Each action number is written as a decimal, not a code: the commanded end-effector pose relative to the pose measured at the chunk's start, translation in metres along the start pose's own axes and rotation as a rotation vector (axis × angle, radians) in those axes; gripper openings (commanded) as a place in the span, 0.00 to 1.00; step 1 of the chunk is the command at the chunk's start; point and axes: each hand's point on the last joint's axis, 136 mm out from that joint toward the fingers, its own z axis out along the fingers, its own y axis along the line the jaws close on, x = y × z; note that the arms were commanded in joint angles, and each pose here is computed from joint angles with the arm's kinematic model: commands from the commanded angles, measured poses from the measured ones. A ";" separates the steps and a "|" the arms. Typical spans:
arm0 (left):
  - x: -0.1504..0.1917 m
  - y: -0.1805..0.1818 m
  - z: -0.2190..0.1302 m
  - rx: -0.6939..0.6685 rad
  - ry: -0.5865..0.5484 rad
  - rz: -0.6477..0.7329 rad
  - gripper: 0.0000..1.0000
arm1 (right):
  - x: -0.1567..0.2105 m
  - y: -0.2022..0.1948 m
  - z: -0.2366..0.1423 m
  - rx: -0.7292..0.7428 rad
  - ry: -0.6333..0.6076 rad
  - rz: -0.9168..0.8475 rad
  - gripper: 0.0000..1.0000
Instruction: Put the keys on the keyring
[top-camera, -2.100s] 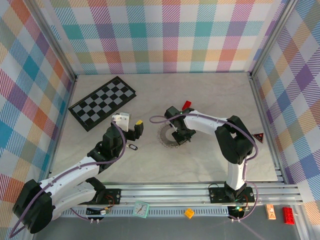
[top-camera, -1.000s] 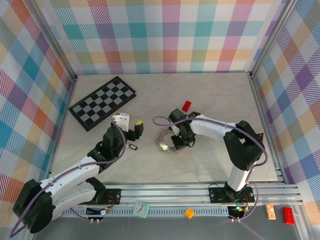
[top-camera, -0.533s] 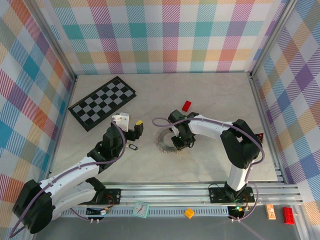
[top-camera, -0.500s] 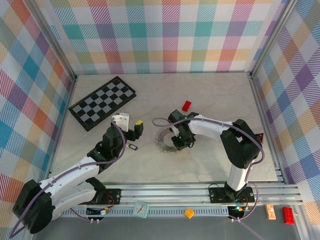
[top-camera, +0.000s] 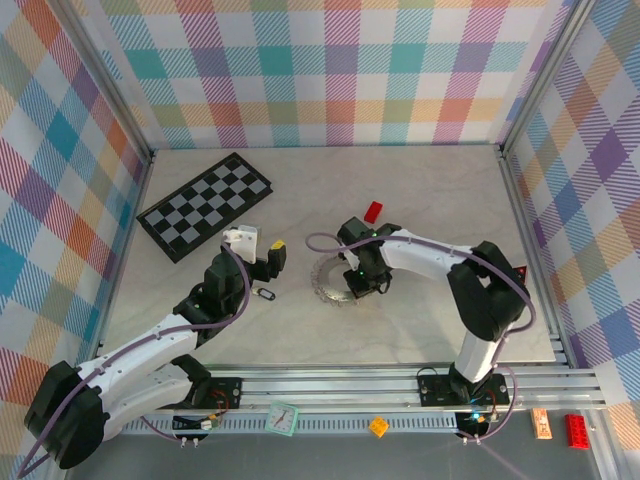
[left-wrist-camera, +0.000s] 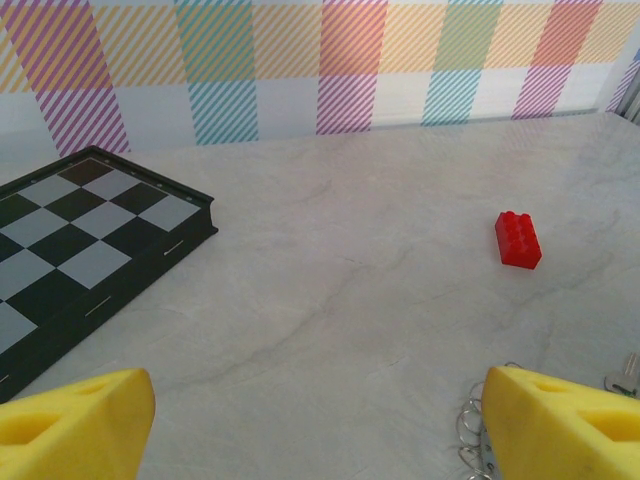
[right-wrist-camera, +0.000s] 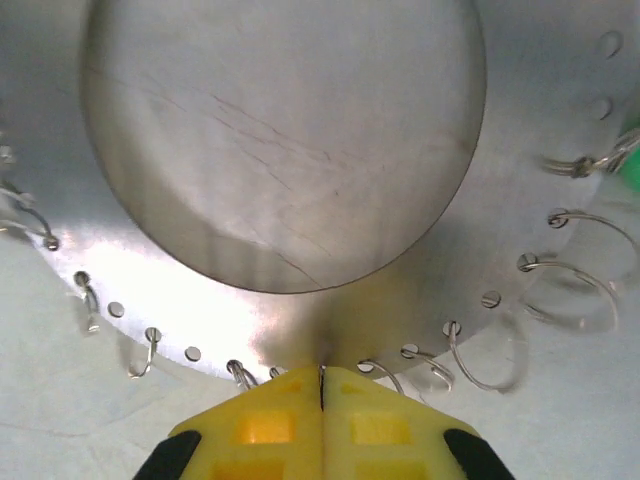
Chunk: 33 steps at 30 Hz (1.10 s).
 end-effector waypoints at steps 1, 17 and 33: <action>-0.005 0.005 -0.003 -0.018 -0.007 0.027 0.83 | -0.028 0.010 -0.039 -0.049 -0.209 -0.072 0.00; -0.051 -0.038 -0.022 0.260 0.031 0.207 0.58 | -0.091 0.070 -0.133 -0.273 -0.804 -0.449 0.00; -0.034 -0.090 -0.009 0.555 0.048 0.295 0.34 | -0.059 0.076 -0.171 -0.432 -0.944 -0.662 0.00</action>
